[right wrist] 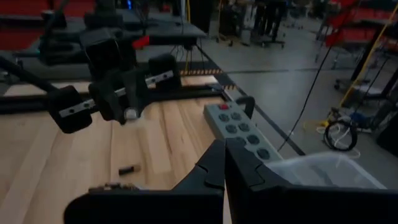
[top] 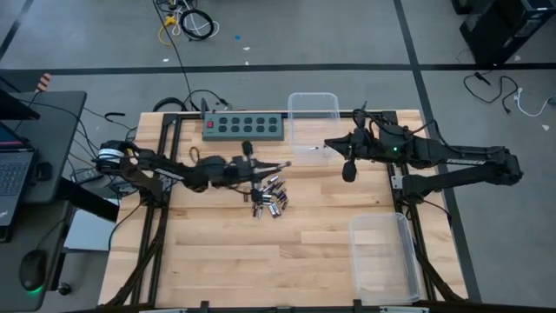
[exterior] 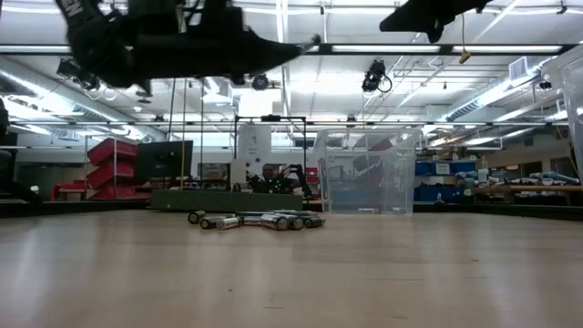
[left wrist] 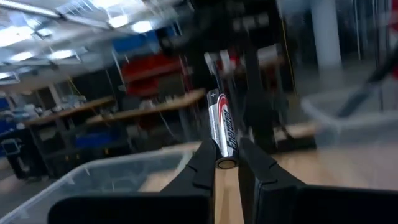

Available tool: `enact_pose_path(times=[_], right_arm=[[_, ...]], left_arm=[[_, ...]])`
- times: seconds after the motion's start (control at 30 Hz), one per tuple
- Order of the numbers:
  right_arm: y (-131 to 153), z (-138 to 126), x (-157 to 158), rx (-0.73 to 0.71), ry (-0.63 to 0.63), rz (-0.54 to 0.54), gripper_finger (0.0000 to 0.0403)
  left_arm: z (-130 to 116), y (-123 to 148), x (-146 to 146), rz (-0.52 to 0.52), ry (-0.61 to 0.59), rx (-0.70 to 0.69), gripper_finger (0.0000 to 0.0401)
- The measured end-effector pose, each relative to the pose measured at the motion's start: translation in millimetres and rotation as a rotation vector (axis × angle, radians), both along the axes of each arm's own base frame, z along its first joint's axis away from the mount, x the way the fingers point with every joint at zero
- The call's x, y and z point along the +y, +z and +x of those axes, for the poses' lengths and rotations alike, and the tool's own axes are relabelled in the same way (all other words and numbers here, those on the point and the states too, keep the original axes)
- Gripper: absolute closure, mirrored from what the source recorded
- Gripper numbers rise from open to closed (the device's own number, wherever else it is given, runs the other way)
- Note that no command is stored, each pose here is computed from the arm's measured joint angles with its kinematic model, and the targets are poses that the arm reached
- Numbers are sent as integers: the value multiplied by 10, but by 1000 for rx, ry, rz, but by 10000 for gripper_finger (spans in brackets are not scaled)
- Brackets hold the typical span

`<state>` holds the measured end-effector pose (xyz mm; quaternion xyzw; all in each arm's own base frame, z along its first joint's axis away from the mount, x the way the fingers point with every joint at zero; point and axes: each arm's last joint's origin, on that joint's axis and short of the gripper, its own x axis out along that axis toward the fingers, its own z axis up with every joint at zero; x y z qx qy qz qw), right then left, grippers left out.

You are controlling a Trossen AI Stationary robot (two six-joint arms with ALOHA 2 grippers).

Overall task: Sort batteries
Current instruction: Put the silver battery into the top transparent bin

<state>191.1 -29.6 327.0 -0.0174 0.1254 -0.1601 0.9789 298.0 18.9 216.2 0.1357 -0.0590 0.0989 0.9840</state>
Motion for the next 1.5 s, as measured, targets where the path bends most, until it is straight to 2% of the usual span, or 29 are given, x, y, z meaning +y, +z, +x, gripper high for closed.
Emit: enact_pose_path(times=[0.2,0.37,0.43,0.67,0.97,1.13,1.33,1.5], right_arm=[[-39,-106,-10,63,-84,9,402],[-83,-173,-4,118,-102,33,402],[-98,-181,-3,133,-102,34,402],[-109,-203,-1,148,-103,36,402],[-66,-297,1,122,-141,37,402],[-79,-284,-2,133,-143,37,401],[-117,-286,-6,176,-144,33,402],[-167,-311,-3,223,-155,61,402]], left_arm=[[317,272,209,75,64,229,378],[381,465,425,158,130,265,378],[375,514,539,159,154,255,378],[309,591,875,40,203,203,378],[285,507,980,-110,283,228,378],[471,486,1032,-153,274,255,378],[807,559,1158,-164,275,419,378],[971,696,1323,-167,297,555,378]])
